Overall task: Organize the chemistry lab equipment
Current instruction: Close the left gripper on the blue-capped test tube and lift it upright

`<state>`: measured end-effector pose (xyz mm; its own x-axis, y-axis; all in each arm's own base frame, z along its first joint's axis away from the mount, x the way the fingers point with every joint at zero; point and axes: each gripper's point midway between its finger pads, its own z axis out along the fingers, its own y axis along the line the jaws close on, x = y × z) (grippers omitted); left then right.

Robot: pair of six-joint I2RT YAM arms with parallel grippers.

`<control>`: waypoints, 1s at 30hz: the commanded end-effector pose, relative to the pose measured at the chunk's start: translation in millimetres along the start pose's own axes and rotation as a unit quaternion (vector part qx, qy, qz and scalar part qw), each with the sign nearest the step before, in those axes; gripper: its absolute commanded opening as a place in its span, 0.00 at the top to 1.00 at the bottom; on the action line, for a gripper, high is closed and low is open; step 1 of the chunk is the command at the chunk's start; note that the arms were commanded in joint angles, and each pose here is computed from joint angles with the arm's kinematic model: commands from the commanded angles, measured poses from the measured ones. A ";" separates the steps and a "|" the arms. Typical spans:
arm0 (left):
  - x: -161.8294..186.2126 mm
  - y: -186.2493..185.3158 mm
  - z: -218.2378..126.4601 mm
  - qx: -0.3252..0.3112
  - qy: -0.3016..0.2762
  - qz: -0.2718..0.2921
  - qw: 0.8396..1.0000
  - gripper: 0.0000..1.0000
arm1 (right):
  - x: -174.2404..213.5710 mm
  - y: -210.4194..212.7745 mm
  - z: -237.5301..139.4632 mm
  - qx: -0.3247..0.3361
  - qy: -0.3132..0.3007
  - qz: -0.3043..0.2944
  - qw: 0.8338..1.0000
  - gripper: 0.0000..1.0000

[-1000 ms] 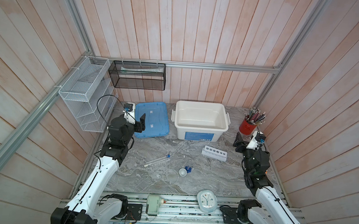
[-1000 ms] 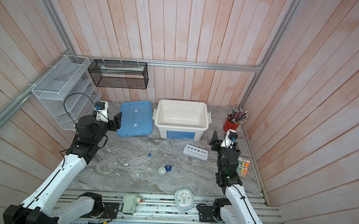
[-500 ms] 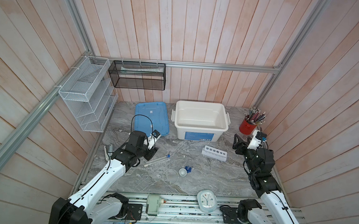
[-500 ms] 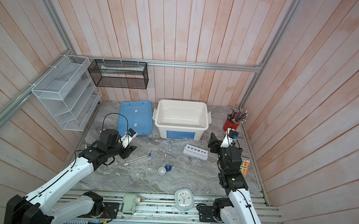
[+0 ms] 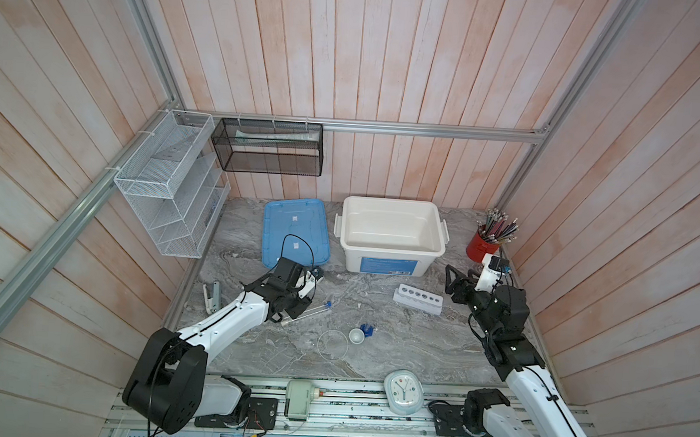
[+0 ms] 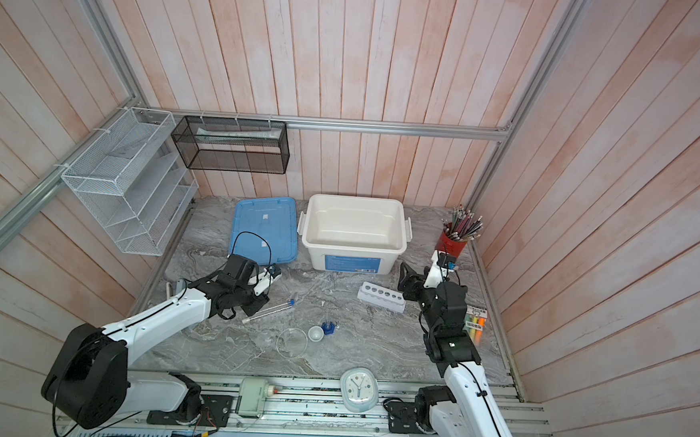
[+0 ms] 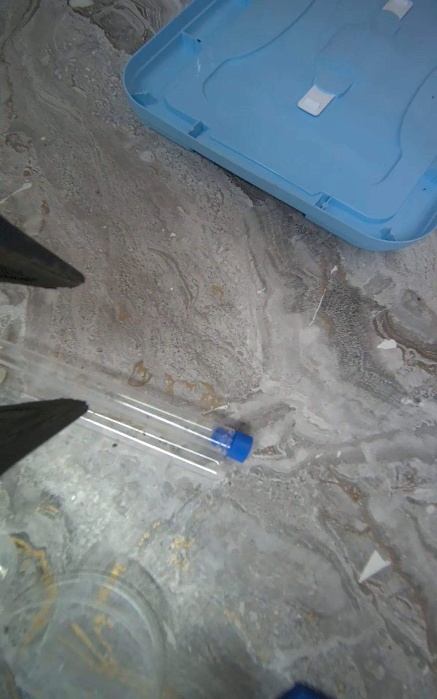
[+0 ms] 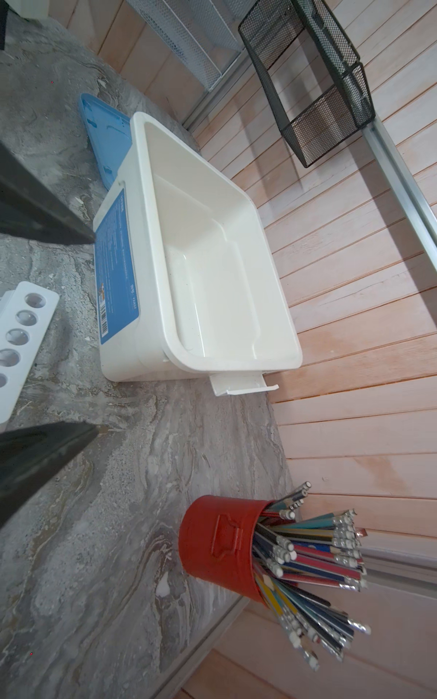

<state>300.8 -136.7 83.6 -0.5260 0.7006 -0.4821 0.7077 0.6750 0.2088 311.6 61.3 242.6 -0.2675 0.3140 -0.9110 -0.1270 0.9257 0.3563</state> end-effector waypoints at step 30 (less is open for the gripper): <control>2.2 -16.6 43.3 0.044 0.078 0.061 0.994 0.60 | 26.5 -12.0 17.5 0.015 0.025 -0.012 1.000 0.26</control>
<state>301.8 -148.8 36.6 -0.5142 0.8036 -0.2996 0.7980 0.5763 0.1761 322.7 62.8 210.5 -0.3270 0.2890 -0.8997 -0.1061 0.9348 0.3389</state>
